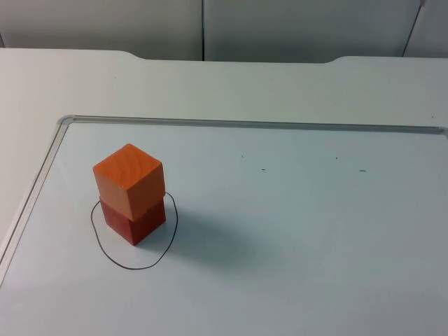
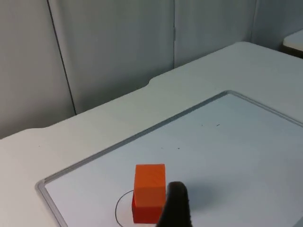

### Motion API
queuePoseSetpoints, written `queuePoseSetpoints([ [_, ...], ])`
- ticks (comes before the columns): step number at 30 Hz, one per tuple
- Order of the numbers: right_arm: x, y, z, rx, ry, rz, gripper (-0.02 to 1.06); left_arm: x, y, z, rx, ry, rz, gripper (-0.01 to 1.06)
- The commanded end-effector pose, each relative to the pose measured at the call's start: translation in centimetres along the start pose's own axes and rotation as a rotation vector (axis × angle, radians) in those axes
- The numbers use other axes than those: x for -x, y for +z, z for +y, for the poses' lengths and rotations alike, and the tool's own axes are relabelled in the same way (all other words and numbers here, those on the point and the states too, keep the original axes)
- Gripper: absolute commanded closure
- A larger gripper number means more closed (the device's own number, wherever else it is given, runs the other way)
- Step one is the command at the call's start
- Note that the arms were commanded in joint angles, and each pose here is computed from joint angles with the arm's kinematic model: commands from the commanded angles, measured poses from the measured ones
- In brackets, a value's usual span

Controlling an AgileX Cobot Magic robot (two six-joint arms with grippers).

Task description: Pick up one cube with the left hand and another cube with the right hand. First place the cube in the right hand at the target position, then stack the cube in the left hand on top.

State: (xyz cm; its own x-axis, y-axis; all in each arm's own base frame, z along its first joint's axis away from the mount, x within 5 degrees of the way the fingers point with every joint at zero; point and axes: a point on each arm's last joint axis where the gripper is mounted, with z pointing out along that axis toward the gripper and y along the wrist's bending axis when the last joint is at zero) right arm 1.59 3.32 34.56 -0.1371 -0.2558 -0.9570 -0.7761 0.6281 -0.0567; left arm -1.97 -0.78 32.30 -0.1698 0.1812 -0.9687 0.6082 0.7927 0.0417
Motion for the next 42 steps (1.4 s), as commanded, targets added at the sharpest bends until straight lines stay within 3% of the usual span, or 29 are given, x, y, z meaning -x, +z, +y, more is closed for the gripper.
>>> queuePoseSetpoints([
  [1,-1.1,-0.8,0.3,0.01,0.029,-0.005,0.28,-0.8,-0.3,-0.2,-0.01,-0.018,0.02,0.38],
  [4,-3.0,-2.8,0.7,-0.01,0.036,0.009,0.28,-2.1,-0.2,-0.3,-0.017,-0.05,0.15,0.38],
  [7,-4.4,-4.4,0.4,-0.084,0.061,0.014,0.28,-2.9,0.4,-0.3,-0.018,-0.073,0.194,0.38],
  [9,-5.0,-4.5,0.3,-0.11,0.091,0.085,0.28,-3.3,0.7,-0.2,-0.02,-0.084,0.219,0.38],
  [12,-5.8,-4.1,0.3,-0.089,0.097,0.138,0.28,-3.5,0.8,-0.2,-0.014,-0.081,0.227,0.38],
  [18,-7.5,-2.4,0.3,-0.08,0.099,0.2,0.28,-3.6,0.7,0.6,0.069,-0.028,0.247,0.38],
  [34,-7.6,-2.1,0.0,-0.101,0.095,0.194,0.28,-4.2,1.5,1.2,0.123,-0.026,0.238,0.38],
  [38,-7.6,-2.1,0.0,-0.101,0.097,0.194,0.28,-4.2,1.5,1.6,0.171,-0.061,0.24,0.37],
  [42,-7.6,-2.1,0.0,-0.101,0.097,0.194,0.25,-4.2,1.4,1.8,0.194,-0.075,0.239,0.09],
])
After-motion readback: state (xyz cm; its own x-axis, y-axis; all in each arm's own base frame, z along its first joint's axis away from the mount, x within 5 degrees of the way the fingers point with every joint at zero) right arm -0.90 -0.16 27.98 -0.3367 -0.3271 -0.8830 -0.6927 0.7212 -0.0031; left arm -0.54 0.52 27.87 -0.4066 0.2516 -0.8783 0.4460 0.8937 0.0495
